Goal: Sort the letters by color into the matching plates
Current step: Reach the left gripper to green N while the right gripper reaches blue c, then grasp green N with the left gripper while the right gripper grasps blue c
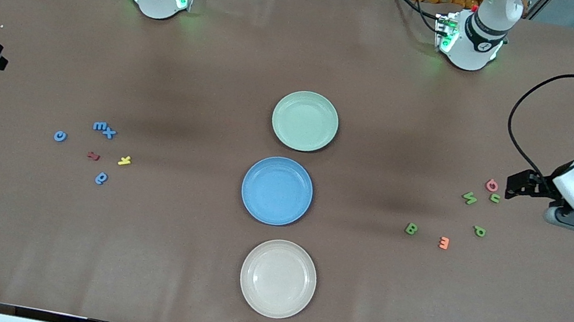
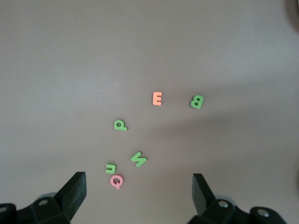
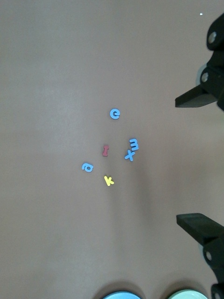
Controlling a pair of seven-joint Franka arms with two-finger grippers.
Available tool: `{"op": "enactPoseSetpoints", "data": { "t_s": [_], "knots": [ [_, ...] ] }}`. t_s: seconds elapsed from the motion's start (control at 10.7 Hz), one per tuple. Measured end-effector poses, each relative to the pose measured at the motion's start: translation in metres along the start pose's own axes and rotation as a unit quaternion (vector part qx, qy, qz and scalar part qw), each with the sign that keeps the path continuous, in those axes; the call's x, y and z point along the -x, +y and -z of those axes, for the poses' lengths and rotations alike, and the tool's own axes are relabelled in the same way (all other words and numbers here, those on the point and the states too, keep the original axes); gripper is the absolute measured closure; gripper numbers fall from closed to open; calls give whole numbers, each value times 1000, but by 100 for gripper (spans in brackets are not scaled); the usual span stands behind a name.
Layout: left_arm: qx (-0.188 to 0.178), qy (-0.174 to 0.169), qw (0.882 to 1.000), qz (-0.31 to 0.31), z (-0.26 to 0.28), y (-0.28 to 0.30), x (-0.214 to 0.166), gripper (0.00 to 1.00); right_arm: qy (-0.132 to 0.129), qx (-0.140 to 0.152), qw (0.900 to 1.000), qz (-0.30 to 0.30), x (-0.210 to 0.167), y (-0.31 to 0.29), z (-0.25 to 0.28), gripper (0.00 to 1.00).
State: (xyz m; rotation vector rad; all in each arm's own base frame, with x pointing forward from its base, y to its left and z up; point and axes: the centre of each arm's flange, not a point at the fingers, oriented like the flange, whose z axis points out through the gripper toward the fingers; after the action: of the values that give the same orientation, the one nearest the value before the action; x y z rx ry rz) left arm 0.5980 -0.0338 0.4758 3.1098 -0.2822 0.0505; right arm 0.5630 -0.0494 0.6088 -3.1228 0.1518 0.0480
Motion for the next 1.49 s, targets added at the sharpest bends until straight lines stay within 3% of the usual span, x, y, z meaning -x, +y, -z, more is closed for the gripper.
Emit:
{"op": "enactPoseSetpoints", "data": {
  "t_s": [0.65, 0.93, 1.21, 1.49],
  "knots": [
    [-1, 8, 995, -103, -125, -13, 42, 0, -10, -2, 999, -35, -23, 51, -128, 0],
    [-4, 18, 983, -183, -161, -23, 54, 0, 15, -1, 1000, -18, -33, 78, -204, 0],
    [3, 13, 970, -241, -196, -31, 58, 0, -2, -4, 1000, 6, -24, 121, -271, 0],
    [12, 4, 957, -289, -224, -35, 62, 0, 15, -1, 1000, 8, -34, 129, -319, 0]
  ]
}}
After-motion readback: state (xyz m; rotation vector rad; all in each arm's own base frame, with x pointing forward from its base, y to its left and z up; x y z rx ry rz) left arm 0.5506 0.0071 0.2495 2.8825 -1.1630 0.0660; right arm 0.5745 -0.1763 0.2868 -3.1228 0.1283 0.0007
